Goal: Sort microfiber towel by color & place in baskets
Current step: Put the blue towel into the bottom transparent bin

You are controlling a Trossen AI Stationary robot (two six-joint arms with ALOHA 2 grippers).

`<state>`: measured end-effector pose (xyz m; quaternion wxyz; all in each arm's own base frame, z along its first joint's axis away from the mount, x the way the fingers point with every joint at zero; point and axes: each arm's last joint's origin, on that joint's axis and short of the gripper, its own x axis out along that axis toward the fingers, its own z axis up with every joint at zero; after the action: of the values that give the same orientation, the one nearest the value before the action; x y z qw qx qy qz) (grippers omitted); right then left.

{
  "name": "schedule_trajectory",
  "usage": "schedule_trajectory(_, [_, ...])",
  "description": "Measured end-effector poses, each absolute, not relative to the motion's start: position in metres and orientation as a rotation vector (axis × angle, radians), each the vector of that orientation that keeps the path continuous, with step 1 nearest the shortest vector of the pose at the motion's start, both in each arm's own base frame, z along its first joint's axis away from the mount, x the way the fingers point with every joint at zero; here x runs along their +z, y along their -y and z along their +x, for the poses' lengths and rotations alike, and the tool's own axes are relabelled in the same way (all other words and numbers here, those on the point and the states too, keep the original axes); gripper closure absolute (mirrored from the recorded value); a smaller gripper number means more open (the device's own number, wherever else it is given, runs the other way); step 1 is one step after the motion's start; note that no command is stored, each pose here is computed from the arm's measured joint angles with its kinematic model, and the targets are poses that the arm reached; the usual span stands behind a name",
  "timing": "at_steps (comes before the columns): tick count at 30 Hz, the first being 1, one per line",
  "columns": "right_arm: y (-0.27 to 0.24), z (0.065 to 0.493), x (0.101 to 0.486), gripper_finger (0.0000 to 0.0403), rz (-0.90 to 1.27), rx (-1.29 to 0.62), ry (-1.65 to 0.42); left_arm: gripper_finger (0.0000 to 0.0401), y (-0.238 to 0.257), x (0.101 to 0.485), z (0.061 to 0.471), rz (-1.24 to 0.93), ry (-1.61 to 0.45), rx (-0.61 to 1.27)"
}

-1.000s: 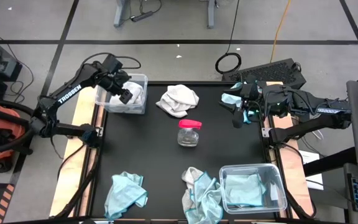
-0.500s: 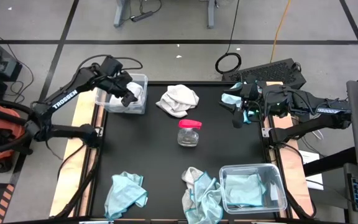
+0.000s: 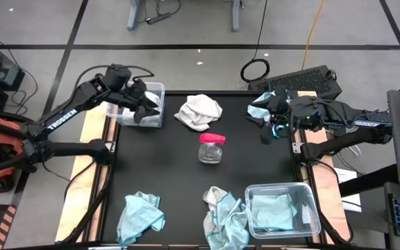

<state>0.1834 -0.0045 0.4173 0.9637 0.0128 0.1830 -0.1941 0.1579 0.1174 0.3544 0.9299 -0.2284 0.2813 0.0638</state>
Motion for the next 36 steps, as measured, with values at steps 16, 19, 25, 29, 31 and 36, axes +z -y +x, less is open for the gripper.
schedule_trajectory(16, [0.017,0.174,0.399,0.0172,0.012,-0.556,-0.566,0.0187,-0.083,0.389,0.183,-0.4,-0.303,-0.147])
schedule_trajectory(19, [0.024,0.174,0.392,0.0172,0.042,-0.612,-0.639,0.0187,-0.076,0.392,0.187,-0.374,-0.277,-0.195])
schedule_trajectory(25, [0.039,0.176,0.378,0.0172,0.037,-0.719,-0.783,0.0187,-0.066,0.393,0.191,-0.359,-0.276,-0.248])
schedule_trajectory(29, [0.048,0.179,0.371,0.0172,0.002,-0.815,-0.853,0.0187,-0.063,0.393,0.192,-0.358,-0.28,-0.267])
schedule_trajectory(31, [0.053,0.181,0.367,0.0172,0.002,-0.859,-0.878,0.0187,-0.061,0.393,0.193,-0.357,-0.282,-0.275])
schedule_trajectory(36, [0.069,0.182,0.358,0.0172,0.064,-0.963,-0.947,0.0187,-0.058,0.393,0.194,-0.355,-0.286,-0.289])
